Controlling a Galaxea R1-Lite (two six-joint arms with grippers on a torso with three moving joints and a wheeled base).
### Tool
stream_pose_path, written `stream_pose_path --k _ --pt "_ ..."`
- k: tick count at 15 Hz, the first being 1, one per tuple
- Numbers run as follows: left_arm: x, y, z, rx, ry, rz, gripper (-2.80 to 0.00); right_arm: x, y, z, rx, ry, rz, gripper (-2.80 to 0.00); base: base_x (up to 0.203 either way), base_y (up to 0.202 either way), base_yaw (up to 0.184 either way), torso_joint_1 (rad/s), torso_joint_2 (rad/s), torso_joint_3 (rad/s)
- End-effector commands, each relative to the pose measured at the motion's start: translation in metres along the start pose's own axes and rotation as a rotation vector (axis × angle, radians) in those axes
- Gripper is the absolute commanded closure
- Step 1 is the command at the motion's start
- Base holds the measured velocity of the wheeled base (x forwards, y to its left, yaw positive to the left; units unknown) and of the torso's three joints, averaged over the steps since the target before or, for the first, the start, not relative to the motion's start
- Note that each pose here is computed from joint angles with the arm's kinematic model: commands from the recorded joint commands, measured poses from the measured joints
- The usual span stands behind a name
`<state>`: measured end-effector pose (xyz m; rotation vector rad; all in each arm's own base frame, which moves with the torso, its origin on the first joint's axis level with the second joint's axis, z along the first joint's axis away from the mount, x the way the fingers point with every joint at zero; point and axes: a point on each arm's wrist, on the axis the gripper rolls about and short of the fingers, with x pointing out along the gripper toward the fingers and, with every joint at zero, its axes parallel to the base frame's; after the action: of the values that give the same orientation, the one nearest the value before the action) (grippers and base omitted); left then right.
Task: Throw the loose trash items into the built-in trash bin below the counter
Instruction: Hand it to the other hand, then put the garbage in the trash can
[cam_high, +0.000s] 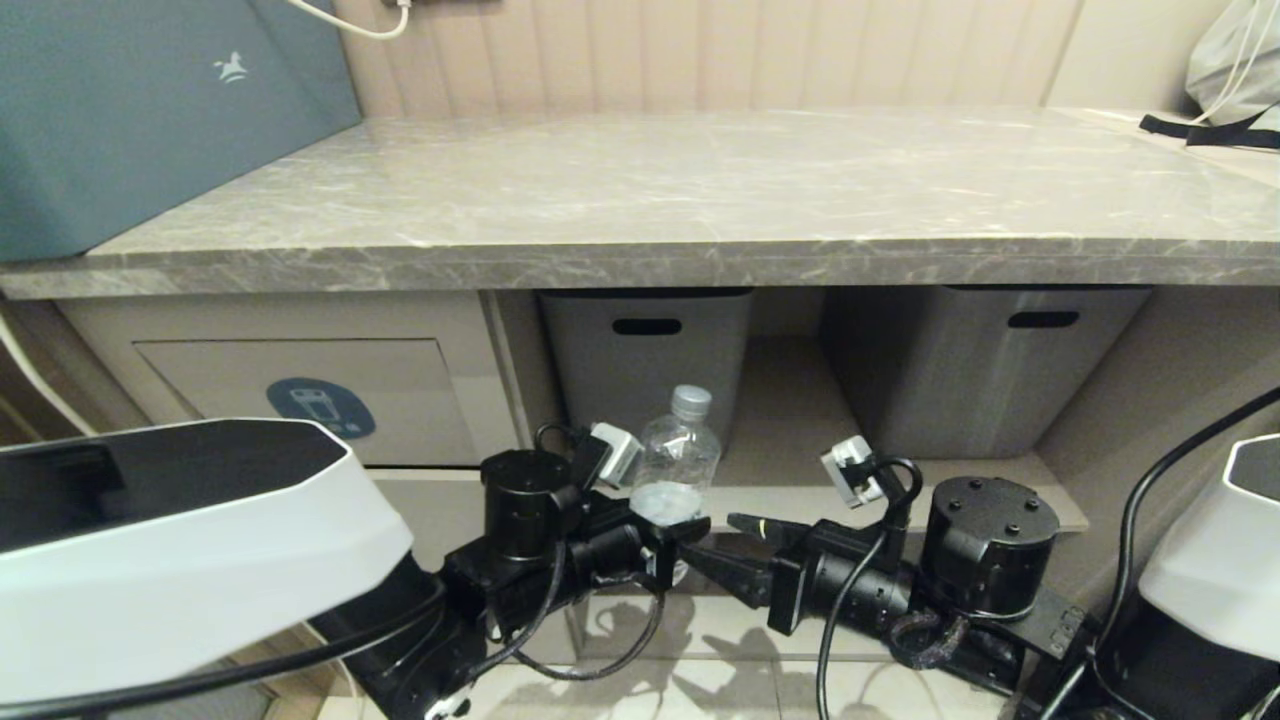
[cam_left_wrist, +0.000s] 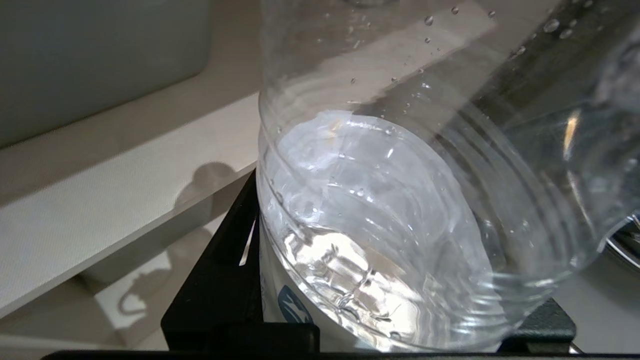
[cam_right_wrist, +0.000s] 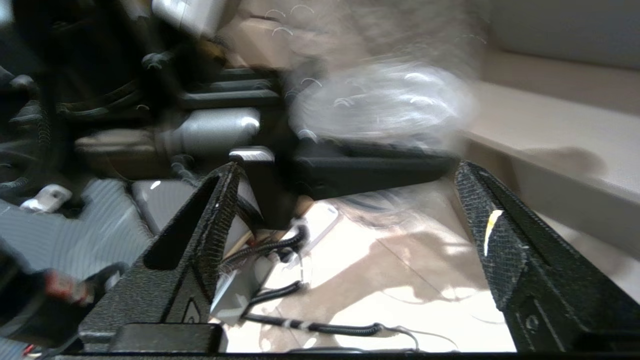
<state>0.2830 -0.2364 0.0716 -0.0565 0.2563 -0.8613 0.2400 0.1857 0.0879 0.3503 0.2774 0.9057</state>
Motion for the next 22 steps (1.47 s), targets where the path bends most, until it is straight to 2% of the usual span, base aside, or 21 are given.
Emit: stream_pose_path --k 1,3,8,11,13,16,17,19,20,22 --pt "-0.008 0.000 0.000 -0.003 0.011 0.000 0.00 -0.006 0.000 -0.002 -0.002 -0.014 -0.016 0.00 0.000 0.000 0.000 0.000 0.00 0.000" --pt "-0.024 -0.003 -0.005 -0.010 0.045 0.000 0.00 -0.018 -0.004 -0.003 0.004 -0.012 -0.055 0.00 0.000 0.000 0.000 0.000 0.00 0.000" --pt "-0.075 -0.012 -0.022 -0.032 0.150 0.006 0.00 -0.063 -0.026 0.009 0.021 -0.062 -0.233 0.00 0.000 0.000 0.000 0.000 0.00 0.000" --pt "-0.119 -0.021 -0.021 -0.043 0.166 0.011 0.00 -0.107 -0.022 0.015 -0.058 -0.087 -0.317 0.00 0.000 0.000 0.000 0.000 0.00 0.000" --pt "-0.140 -0.025 -0.013 -0.065 0.124 0.038 0.00 -0.132 -0.016 0.021 -0.144 -0.131 -0.378 0.00 0.000 0.000 0.000 0.000 0.00 0.000" --pt "-0.184 -0.030 0.003 -0.126 -0.006 0.153 0.00 -0.182 -0.009 0.049 -0.233 -0.370 -0.650 0.00 0.000 0.000 0.000 0.000 0.00 0.000" --pt "-0.201 -0.026 0.005 -0.150 -0.050 0.210 0.00 -0.202 -0.009 0.056 -0.255 -0.448 -0.758 0.00 0.000 0.000 0.000 0.000 0.00 0.000" --pt "-0.231 -0.009 0.007 -0.190 -0.134 0.375 0.00 -0.227 0.003 0.062 -0.296 -0.540 -0.866 0.00 0.000 0.000 0.000 0.000 0.00 0.000" --pt "-0.242 -0.002 0.008 -0.204 -0.166 0.451 0.00 -0.234 0.008 0.058 -0.301 -0.530 -0.902 0.00 0.000 0.000 0.000 0.000 0.00 0.000" --pt "-0.261 0.009 0.010 -0.224 -0.232 0.586 0.00 -0.246 0.017 0.042 -0.317 -0.397 -0.983 0.00 0.000 0.000 0.000 0.000 0.00 0.000"
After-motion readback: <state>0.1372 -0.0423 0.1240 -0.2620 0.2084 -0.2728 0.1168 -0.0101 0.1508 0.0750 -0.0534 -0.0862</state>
